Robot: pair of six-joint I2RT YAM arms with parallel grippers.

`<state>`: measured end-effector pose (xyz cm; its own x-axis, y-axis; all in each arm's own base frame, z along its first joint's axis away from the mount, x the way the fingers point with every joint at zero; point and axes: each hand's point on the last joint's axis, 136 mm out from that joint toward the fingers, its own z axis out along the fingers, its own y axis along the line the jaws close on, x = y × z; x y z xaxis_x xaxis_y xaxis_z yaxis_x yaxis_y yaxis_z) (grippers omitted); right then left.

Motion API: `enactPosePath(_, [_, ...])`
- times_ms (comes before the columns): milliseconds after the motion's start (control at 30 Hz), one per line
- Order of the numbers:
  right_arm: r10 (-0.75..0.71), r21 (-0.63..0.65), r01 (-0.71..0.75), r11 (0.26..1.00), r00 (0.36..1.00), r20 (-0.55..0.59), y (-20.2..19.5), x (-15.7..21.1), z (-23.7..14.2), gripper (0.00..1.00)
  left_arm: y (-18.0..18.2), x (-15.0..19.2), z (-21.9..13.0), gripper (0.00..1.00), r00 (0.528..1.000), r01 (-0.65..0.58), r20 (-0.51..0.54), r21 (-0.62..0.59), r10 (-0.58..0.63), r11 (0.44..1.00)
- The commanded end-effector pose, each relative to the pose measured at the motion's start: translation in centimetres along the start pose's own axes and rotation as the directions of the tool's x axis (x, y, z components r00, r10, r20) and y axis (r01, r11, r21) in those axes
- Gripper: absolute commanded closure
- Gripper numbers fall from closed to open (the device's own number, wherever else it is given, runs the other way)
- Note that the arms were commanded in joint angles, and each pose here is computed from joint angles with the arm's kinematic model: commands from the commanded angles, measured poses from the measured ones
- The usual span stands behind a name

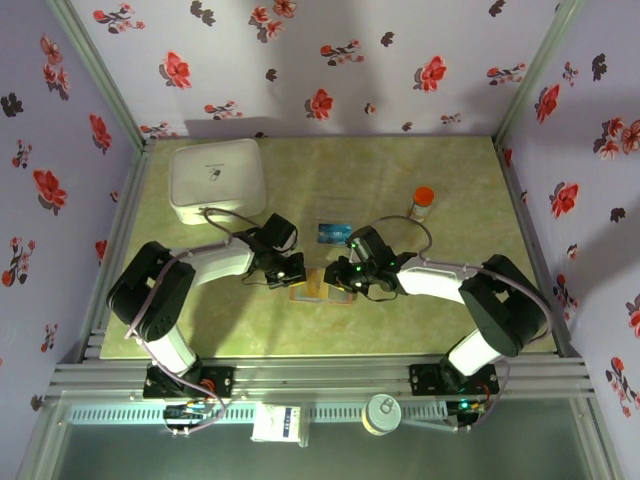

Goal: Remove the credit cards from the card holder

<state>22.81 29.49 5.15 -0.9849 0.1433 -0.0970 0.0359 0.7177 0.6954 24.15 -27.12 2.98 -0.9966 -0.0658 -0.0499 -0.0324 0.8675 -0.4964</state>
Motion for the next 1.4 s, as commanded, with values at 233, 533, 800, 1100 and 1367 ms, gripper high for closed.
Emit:
enactPosePath(233, [0.011, 0.026, -0.011, 1.0, 1.0, 0.014, -0.9, -0.3, 0.4, 0.74, -1.6, 0.5, 0.0, 0.99, 1.0, -0.008, -0.01, 0.026, 0.009, 1.0])
enactPosePath(533, [0.02, 0.024, -0.02, 1.0, 1.0, -0.003, -1.3, -0.2, 1.1, 0.74, -0.7, 0.9, 0.9, 0.99, 1.0, -0.003, -0.029, 0.004, 0.003, 1.0])
enactPosePath(800, [0.034, -0.01, -0.035, 0.999, 0.999, -0.016, -1.1, -0.1, 1.8, 0.75, -0.1, 1.2, 1.2, 1.0, 0.999, 0.0, -0.044, -0.02, 0.0, 1.0])
enactPosePath(1100, [0.041, -0.069, -0.042, 0.997, 0.999, -0.017, -0.2, -0.2, 2.0, 0.79, 0.2, 1.3, 1.3, 1.0, 0.999, -0.001, -0.053, -0.038, -0.001, 0.999])
enactPosePath(1367, [0.054, -0.071, -0.053, 0.996, 0.999, 0.001, -0.6, -0.4, 1.6, 0.87, 0.2, 1.3, 1.2, 1.0, 0.999, -0.005, -0.053, -0.039, 0.002, 0.999])
